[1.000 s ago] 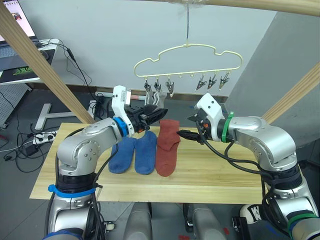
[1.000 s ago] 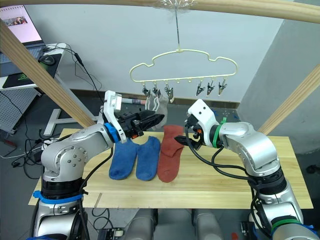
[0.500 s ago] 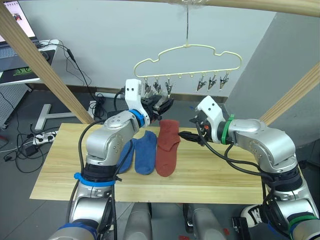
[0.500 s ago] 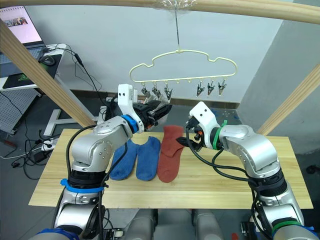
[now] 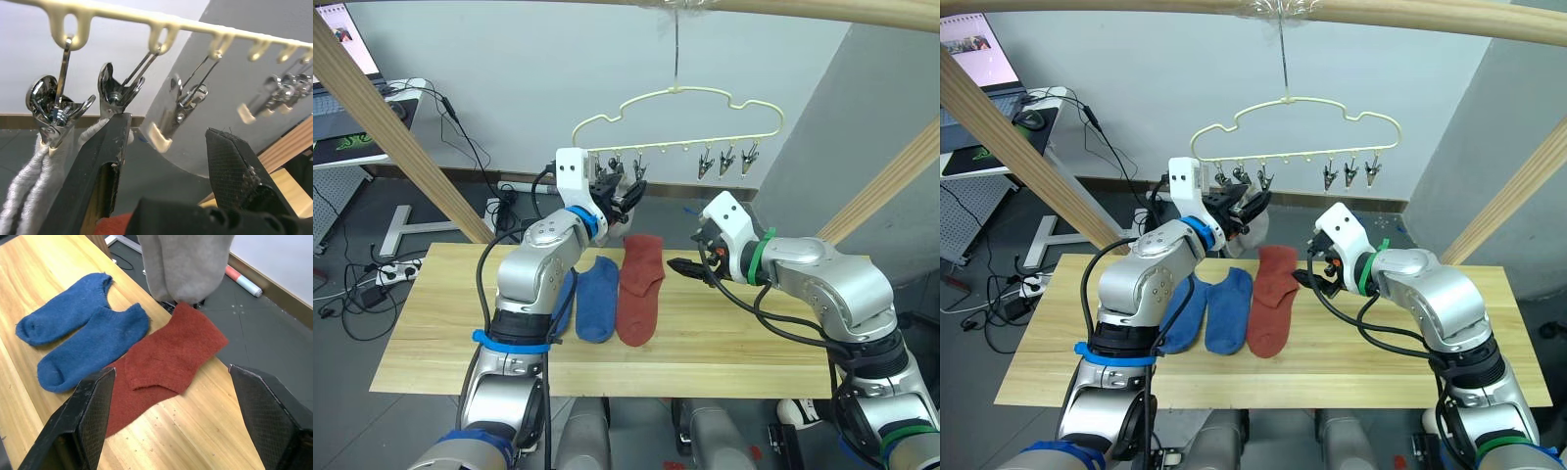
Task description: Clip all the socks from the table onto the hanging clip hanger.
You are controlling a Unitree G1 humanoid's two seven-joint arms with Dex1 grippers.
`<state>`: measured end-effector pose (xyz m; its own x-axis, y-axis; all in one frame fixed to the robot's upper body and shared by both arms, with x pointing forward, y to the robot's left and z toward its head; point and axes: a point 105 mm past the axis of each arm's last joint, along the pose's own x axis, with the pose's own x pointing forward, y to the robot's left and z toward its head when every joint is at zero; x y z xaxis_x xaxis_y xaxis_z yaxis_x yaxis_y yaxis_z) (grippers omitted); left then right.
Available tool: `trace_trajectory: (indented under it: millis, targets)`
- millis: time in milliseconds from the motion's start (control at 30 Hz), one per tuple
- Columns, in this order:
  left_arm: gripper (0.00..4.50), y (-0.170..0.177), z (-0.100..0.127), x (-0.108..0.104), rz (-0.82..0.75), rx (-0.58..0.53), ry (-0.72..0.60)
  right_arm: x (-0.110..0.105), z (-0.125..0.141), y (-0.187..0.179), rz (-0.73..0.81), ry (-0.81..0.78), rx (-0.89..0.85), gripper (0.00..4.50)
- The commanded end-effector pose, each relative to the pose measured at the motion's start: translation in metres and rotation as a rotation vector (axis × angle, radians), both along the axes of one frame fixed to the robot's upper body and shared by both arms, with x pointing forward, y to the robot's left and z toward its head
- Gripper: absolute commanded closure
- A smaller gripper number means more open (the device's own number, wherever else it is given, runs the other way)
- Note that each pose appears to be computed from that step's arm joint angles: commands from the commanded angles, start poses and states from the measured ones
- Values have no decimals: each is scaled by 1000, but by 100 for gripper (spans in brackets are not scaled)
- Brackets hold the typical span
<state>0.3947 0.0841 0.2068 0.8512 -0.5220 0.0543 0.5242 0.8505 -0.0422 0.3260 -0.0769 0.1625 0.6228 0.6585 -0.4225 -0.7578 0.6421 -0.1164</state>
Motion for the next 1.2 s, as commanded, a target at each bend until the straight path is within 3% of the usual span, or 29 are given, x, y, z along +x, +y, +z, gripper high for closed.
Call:
trace_trajectory:
  millis: [33,500,700,900,1200]
  targets:
    - [177,-9,16,-1,-11,-11,-69,2,4,2,-3,-37,7,65]
    - [177,-26,26,16,50,-30,-133,1,9,-1,-36,-57,19,65]
    - [177,-27,25,15,61,-50,-166,2,52,-3,-78,-190,127,65]
    - [177,-23,21,14,86,-57,-193,-18,88,0,-31,-265,248,65]
    - [177,-20,19,17,118,-84,-180,-27,106,1,-20,-305,286,65]
